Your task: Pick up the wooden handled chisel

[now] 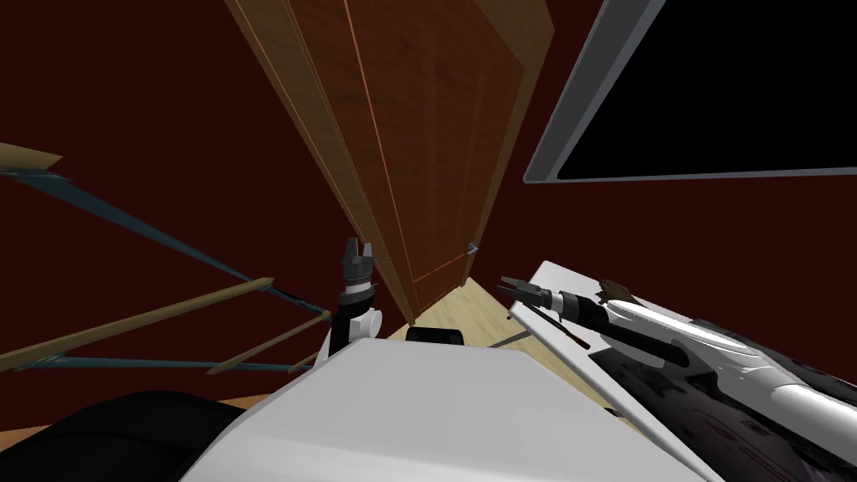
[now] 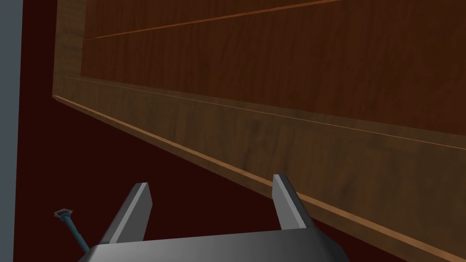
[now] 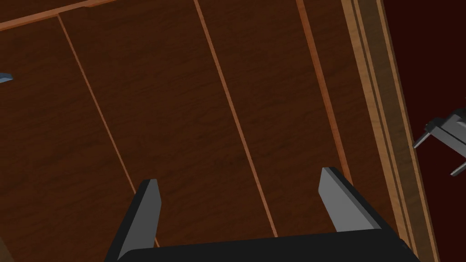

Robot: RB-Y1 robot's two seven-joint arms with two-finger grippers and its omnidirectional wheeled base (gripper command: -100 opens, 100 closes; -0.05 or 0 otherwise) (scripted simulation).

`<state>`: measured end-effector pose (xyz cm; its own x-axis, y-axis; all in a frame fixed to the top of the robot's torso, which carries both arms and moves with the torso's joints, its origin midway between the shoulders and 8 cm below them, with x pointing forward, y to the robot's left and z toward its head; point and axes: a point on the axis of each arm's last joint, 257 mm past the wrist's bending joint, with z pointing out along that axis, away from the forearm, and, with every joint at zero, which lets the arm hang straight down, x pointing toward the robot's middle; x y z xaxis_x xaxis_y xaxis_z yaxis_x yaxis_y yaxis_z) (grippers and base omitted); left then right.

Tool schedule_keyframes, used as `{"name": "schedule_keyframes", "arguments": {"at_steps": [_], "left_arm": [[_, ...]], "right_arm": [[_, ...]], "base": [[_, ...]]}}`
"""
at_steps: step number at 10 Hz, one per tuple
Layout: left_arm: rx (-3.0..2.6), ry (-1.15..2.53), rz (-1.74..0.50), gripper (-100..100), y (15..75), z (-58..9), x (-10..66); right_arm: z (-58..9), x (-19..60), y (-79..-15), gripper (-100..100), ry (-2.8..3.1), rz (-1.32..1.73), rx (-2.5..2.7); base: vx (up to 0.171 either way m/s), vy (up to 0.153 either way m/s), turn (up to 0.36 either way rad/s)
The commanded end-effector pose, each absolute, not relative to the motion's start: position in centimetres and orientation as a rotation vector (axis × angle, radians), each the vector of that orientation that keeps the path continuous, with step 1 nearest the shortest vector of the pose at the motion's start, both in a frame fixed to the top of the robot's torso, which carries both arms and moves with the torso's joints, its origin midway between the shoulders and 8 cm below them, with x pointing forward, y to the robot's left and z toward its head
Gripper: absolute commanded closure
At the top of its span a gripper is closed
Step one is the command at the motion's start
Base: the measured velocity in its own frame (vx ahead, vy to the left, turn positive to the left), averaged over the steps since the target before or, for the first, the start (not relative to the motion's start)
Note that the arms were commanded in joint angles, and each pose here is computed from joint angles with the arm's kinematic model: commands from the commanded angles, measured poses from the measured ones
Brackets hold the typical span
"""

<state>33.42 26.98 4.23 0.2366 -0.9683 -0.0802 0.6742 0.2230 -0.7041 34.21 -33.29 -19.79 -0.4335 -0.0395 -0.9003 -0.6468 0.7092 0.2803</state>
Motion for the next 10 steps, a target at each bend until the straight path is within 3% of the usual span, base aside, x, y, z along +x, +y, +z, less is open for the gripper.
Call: {"name": "schedule_keyframes", "arguments": {"at_steps": [1,10], "left_arm": [[-0.610,0.582,-1.226,0,27.0,4.2,33.4],[-0.611,0.584,-1.227,0,27.0,4.1,33.4]], "right_arm": [[-21.7,33.5,-35.2,-100,1.997,0.709,-0.561],[-27.6,28.2,-45.6,-100,2.360,0.459,-0.669]], "base": [[0.021,-0.001,0.087],[0.021,0.000,0.072]]}}
